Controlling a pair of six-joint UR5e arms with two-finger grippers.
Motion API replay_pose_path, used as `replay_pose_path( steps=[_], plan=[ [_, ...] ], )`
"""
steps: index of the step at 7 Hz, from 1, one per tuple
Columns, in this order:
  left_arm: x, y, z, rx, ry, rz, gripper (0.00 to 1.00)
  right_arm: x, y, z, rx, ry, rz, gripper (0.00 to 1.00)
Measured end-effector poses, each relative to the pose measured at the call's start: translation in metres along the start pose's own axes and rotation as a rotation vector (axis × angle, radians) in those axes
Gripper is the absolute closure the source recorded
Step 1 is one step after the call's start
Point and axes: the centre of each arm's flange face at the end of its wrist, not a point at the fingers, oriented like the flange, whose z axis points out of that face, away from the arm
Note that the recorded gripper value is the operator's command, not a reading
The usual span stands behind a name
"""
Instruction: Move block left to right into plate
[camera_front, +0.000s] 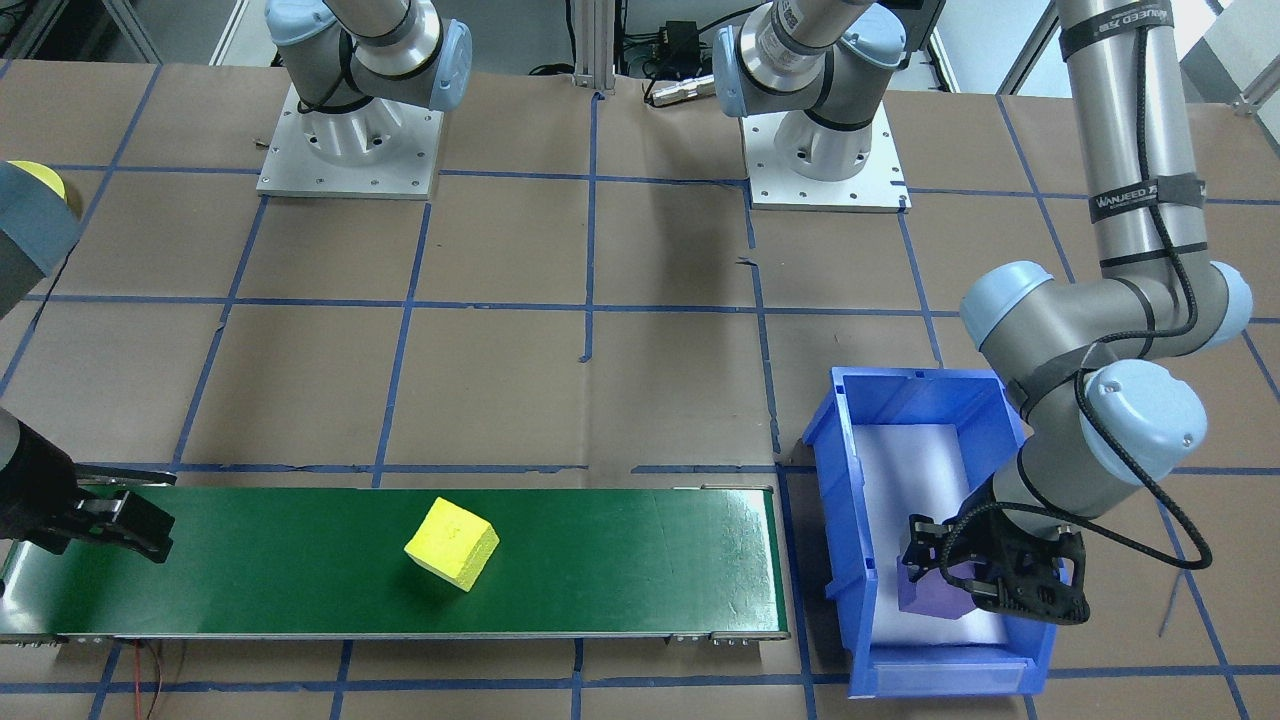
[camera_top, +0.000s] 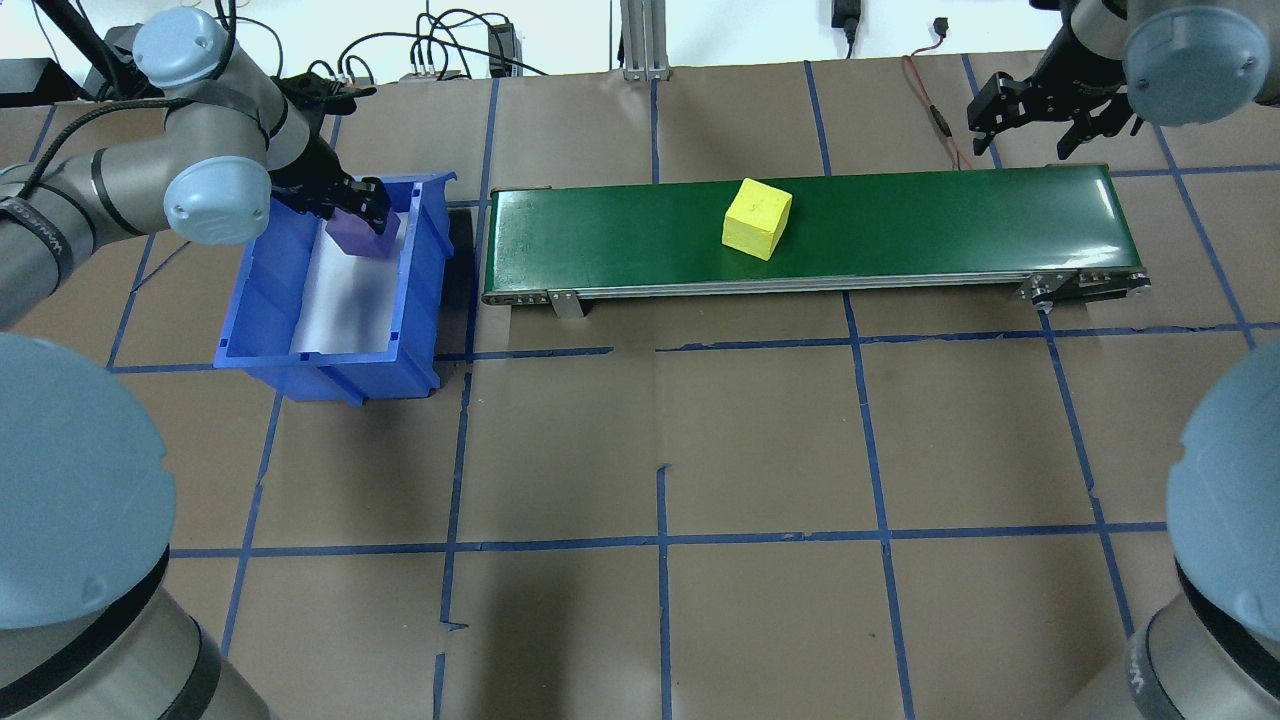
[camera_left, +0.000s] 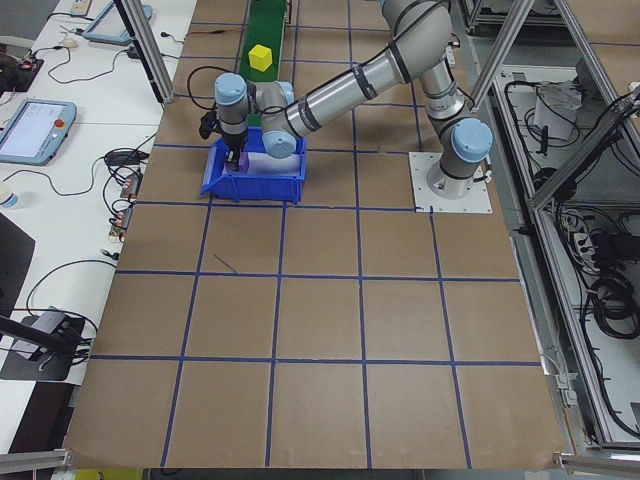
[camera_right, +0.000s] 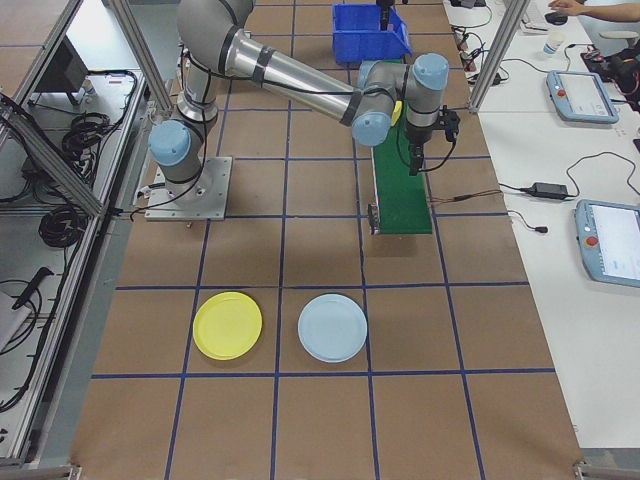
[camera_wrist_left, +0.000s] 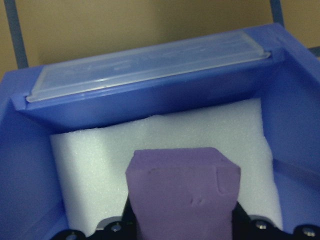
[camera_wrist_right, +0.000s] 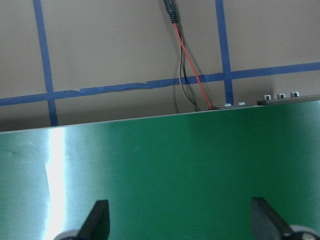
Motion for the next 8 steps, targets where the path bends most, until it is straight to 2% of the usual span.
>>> replay_pose_path(
  steps=[2,3,4,6,8],
  plan=[
    [0.023,0.004,-0.075,0.068,-0.027,0.025,0.87,-0.005,0.003,0.006,-0.005,-0.051,0.019,0.00],
    [0.045,0.008,-0.108,0.087,-0.032,0.043,0.87,-0.006,0.005,0.008,-0.008,-0.057,0.021,0.00],
    [0.069,0.009,-0.123,0.091,-0.027,0.041,0.87,-0.006,0.006,0.007,-0.009,-0.056,0.026,0.00],
    [0.116,0.008,-0.119,0.080,-0.001,0.018,0.87,-0.005,0.007,0.007,-0.009,-0.050,0.040,0.00],
    [0.142,0.004,-0.083,0.043,0.024,0.032,0.87,-0.005,0.007,0.007,-0.010,-0.047,0.042,0.00]
  ],
)
